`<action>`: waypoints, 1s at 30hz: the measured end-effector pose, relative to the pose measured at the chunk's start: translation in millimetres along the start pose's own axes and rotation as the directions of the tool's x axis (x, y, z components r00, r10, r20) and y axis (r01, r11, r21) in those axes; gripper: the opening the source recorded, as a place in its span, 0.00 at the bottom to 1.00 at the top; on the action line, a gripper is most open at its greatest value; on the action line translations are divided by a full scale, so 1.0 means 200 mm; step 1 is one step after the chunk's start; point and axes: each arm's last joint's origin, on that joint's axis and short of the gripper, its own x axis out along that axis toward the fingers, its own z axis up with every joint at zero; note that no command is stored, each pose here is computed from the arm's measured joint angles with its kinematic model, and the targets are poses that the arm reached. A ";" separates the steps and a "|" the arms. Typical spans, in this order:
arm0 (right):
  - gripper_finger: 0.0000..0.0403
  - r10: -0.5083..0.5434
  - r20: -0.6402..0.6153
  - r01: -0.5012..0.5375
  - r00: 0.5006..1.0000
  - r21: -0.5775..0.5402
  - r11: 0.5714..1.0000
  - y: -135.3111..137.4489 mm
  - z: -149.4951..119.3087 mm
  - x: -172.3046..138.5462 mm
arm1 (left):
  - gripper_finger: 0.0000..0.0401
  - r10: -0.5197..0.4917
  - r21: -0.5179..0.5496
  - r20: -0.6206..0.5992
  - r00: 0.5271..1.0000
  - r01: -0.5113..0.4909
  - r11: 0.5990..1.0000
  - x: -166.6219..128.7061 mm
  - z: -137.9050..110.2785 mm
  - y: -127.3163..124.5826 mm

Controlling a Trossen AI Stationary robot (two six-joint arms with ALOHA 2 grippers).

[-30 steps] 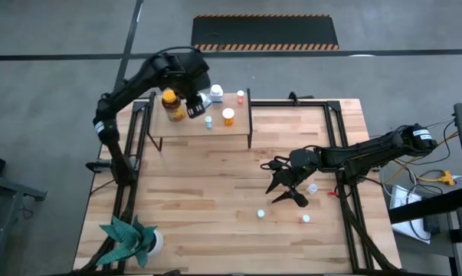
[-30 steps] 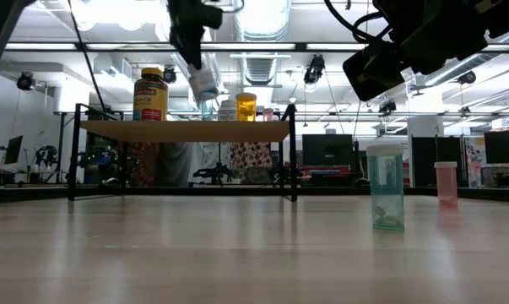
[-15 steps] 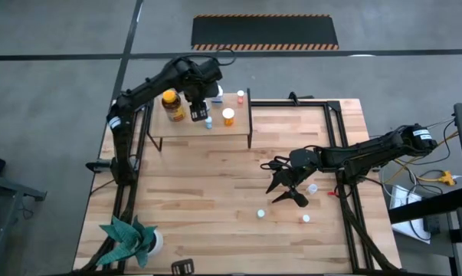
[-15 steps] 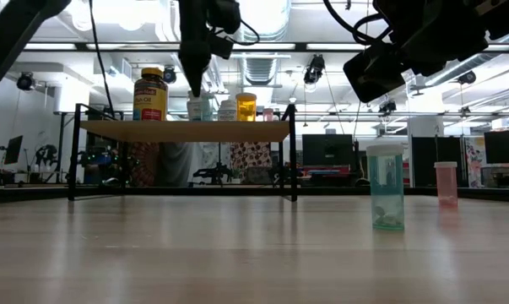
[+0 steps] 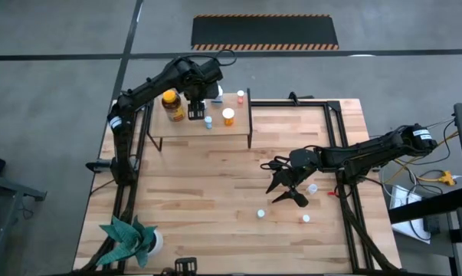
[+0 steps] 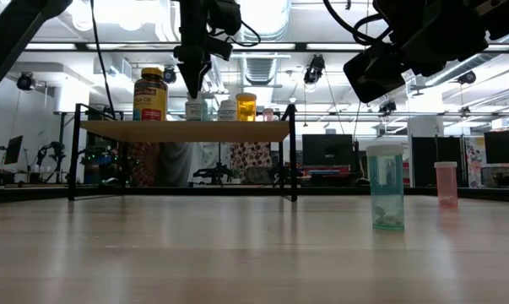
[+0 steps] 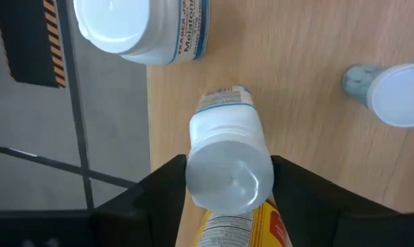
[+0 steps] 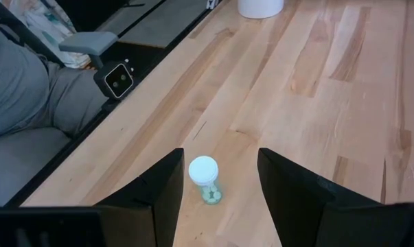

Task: Pick and place medicine bottles onto shelf by color
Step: Put the white pill bottle on the shelf

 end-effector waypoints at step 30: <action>0.44 0.001 -0.003 -0.001 1.000 0.002 1.000 0.00 0.00 0.00 | 0.48 0.059 0.064 0.009 0.998 -0.059 0.996 -0.06 -0.01 -0.02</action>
